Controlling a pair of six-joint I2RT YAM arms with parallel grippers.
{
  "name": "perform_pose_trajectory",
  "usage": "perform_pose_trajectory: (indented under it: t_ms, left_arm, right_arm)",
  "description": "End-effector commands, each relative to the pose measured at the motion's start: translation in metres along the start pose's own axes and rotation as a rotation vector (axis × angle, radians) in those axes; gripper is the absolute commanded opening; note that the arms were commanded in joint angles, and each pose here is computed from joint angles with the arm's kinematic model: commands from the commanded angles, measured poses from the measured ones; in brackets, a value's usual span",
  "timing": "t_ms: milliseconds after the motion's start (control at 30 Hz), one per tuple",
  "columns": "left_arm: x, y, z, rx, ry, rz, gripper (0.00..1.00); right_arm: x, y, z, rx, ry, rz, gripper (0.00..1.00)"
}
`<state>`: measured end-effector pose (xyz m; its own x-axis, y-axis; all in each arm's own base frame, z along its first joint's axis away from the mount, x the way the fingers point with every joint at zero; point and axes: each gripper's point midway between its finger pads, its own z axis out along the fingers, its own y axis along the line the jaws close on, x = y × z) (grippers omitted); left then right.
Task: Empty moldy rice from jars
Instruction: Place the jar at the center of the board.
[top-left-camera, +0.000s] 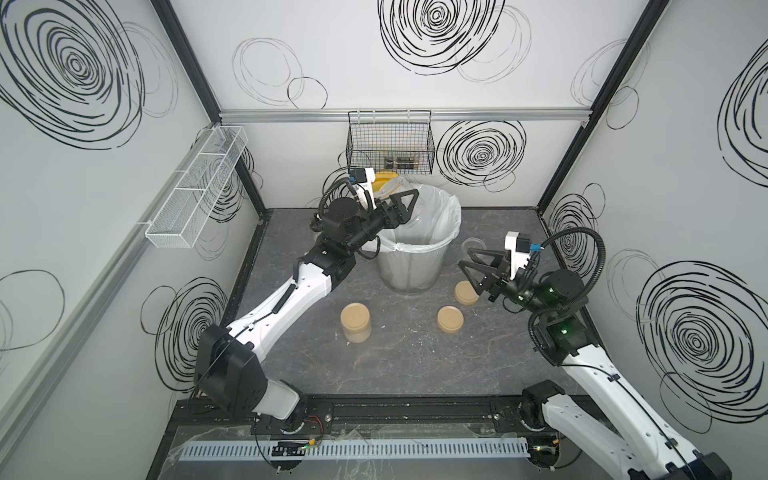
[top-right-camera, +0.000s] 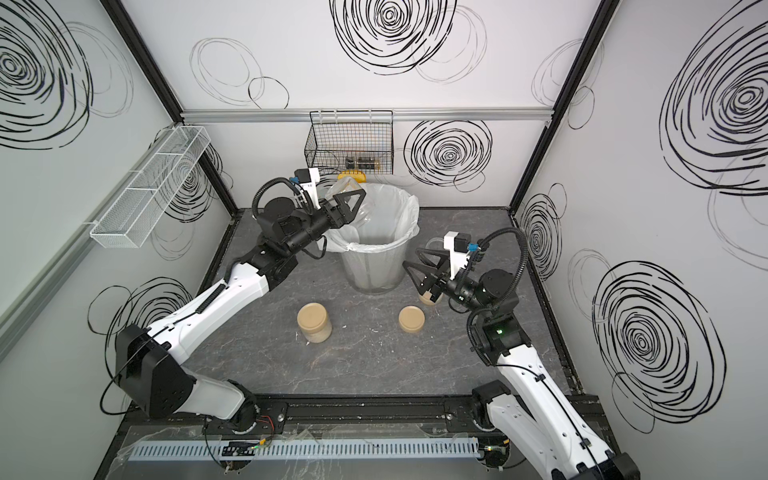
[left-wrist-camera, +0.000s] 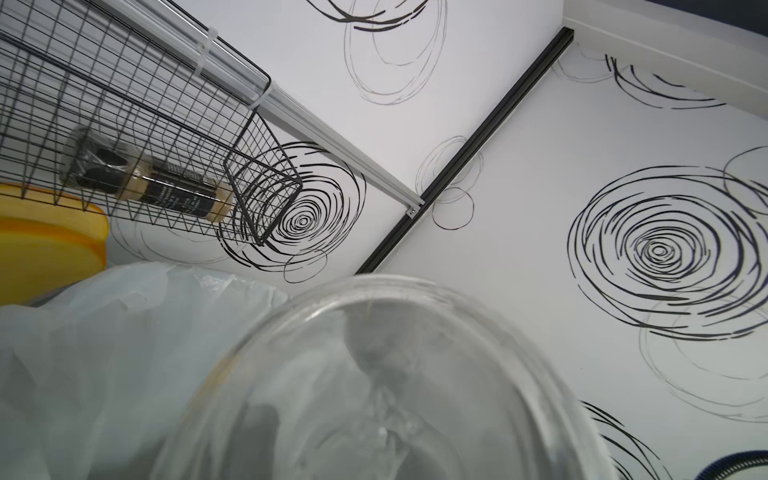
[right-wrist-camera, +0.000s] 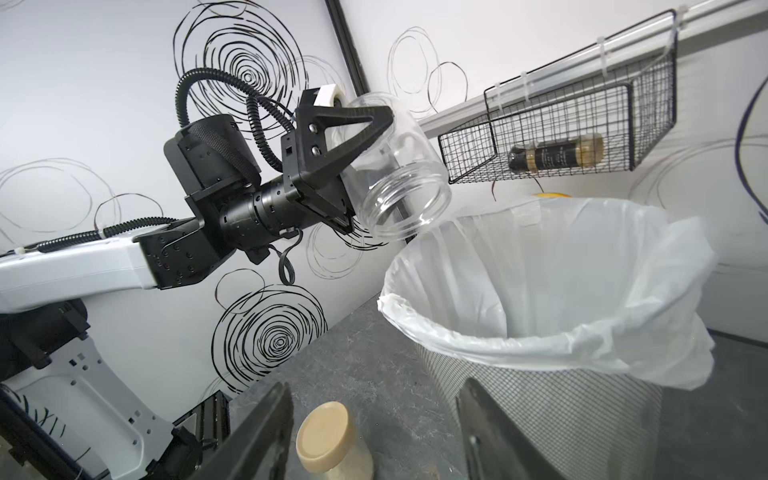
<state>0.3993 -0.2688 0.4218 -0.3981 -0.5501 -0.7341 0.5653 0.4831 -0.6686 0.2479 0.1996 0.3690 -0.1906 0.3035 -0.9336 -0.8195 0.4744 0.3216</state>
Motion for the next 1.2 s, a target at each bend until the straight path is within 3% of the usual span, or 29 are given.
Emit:
perform_pose_trajectory:
  t_ms: [0,200,533,1167]
  left_arm:
    - [-0.055,-0.072,-0.03,0.248,-0.191,-0.04,0.68]
    - [-0.05,-0.084,-0.032,0.332,-0.19,-0.138,0.68]
    - [-0.027,-0.103,-0.026,0.409,-0.156,-0.232,0.67]
    - [0.003,-0.118,-0.014,0.469,-0.109,-0.337,0.67]
  right_arm:
    - [-0.046,0.03,0.011,-0.129,-0.101,-0.111,0.59]
    - [-0.055,0.036,0.045,-0.2,-0.079,-0.148,0.53]
    - [-0.058,0.047,0.075,-0.244,-0.088,-0.192,0.51]
    - [-0.069,0.052,0.08,-0.254,-0.121,-0.249,0.48]
